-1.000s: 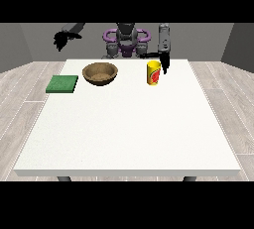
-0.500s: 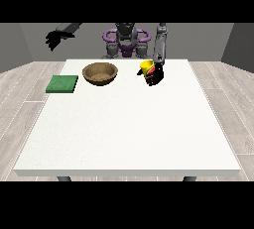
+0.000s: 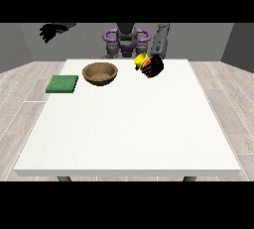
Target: Pick the cup and pour the ball into the bowl, then pick the bowl and place it on the pad
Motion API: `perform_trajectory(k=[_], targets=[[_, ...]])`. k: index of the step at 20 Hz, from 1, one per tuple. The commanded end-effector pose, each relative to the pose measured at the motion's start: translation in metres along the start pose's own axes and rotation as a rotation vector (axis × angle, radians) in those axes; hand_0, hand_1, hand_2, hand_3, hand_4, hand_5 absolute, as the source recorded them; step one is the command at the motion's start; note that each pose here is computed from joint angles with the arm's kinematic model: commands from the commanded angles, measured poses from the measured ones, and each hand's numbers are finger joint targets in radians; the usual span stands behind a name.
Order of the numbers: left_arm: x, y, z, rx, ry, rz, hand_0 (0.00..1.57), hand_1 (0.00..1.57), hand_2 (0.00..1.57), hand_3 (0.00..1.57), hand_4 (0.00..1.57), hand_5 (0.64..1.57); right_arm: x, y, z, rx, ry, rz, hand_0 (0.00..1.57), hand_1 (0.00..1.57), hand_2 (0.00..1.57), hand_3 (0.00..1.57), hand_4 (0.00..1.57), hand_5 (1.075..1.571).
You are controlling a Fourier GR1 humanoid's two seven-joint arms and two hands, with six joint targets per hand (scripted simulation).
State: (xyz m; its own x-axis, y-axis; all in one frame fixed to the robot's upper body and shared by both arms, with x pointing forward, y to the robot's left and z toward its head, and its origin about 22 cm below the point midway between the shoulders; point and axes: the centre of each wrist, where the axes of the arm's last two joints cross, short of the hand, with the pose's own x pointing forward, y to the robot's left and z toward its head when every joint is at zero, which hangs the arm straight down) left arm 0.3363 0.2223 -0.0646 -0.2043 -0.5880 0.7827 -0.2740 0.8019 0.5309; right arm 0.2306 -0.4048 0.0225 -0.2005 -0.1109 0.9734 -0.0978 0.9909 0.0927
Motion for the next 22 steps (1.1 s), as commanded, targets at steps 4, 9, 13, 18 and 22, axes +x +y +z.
perform_trajectory(k=[4, 9, 13, 18, 22], targets=[[0.024, -0.015, -0.029, -0.082, -0.092, -0.427, 1.31, 1.31, 1.57, 1.57, 1.24, 1.561, 0.01, 0.004, -0.03, -0.048, 0.068, 0.022, 0.0, 0.0, 0.0, 0.0, 0.58, 1.568], [0.053, -0.052, -0.034, -0.165, -0.057, -0.578, 1.31, 1.31, 1.57, 1.57, 1.2, 1.559, -0.004, 0.001, -0.023, -0.071, 0.155, 0.013, 0.0, 0.0, 0.0, 0.0, 0.63, 1.565], [0.055, -0.061, -0.034, -0.25, -0.092, -0.811, 1.22, 1.22, 1.57, 1.46, 1.14, 1.568, -0.015, -0.012, -0.008, -0.111, 0.207, 0.011, 0.0, 0.0, 0.0, 0.0, 0.64, 1.566], [0.102, -0.084, -0.052, -0.257, -0.118, -0.922, 0.79, 0.79, 1.57, 1.24, 1.08, 1.567, -0.03, -0.023, 0.012, -0.121, 0.194, -0.005, 0.0, 0.0, 0.0, 0.0, 0.64, 1.565], [0.143, -0.103, -0.048, -0.222, -0.106, -1.011, 0.8, 0.8, 1.57, 1.21, 0.95, 1.569, -0.022, -0.02, -0.02, -0.081, 0.19, 0.005, 0.0, 0.0, 0.0, 0.0, 0.66, 1.562]])
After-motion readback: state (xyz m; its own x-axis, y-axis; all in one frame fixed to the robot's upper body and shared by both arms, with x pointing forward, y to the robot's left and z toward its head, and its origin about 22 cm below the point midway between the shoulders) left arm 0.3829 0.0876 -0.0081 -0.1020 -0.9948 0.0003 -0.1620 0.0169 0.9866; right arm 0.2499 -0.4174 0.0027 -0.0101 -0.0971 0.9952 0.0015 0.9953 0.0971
